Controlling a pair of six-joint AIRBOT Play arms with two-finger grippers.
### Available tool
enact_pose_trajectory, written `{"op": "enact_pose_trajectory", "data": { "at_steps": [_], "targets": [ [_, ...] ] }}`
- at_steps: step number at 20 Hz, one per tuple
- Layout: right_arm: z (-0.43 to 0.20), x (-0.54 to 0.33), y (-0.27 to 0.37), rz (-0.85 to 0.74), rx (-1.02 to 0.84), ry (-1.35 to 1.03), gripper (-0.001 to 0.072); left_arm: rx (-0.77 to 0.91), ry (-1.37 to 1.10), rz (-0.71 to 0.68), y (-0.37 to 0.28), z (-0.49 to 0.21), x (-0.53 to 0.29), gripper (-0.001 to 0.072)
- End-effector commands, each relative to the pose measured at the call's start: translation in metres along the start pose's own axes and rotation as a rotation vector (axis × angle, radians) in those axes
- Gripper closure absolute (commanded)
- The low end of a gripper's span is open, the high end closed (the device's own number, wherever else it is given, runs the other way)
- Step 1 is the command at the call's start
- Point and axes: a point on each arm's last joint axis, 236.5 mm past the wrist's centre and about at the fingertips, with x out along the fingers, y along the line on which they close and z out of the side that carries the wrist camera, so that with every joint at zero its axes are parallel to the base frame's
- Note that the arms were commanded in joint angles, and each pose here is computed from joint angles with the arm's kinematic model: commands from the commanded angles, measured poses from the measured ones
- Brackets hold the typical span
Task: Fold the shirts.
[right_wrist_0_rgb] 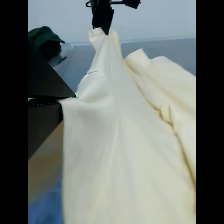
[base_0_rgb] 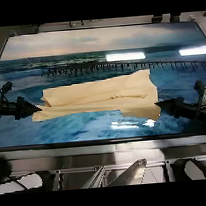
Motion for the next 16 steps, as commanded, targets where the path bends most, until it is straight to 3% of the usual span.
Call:
{"op": "enact_pose_trajectory", "data": {
  "at_steps": [1,8,16],
  "targets": [
    [0.0,-0.012,0.015,0.012,-0.095,-0.021,0.0691,-0.009,-0.01,-0.01,0.002,-0.01,-0.005,0.0685],
    [0.053,0.005,-0.012,-0.059,-0.187,-0.201,0.0691,0.006,-0.01,0.009,0.003,0.016,0.0,0.0685],
    [0.088,0.083,-0.07,-0.18,-0.216,-0.045,0.0691,0.02,0.075,0.027,0.0,0.063,0.034,0.0686]
  ]
}}
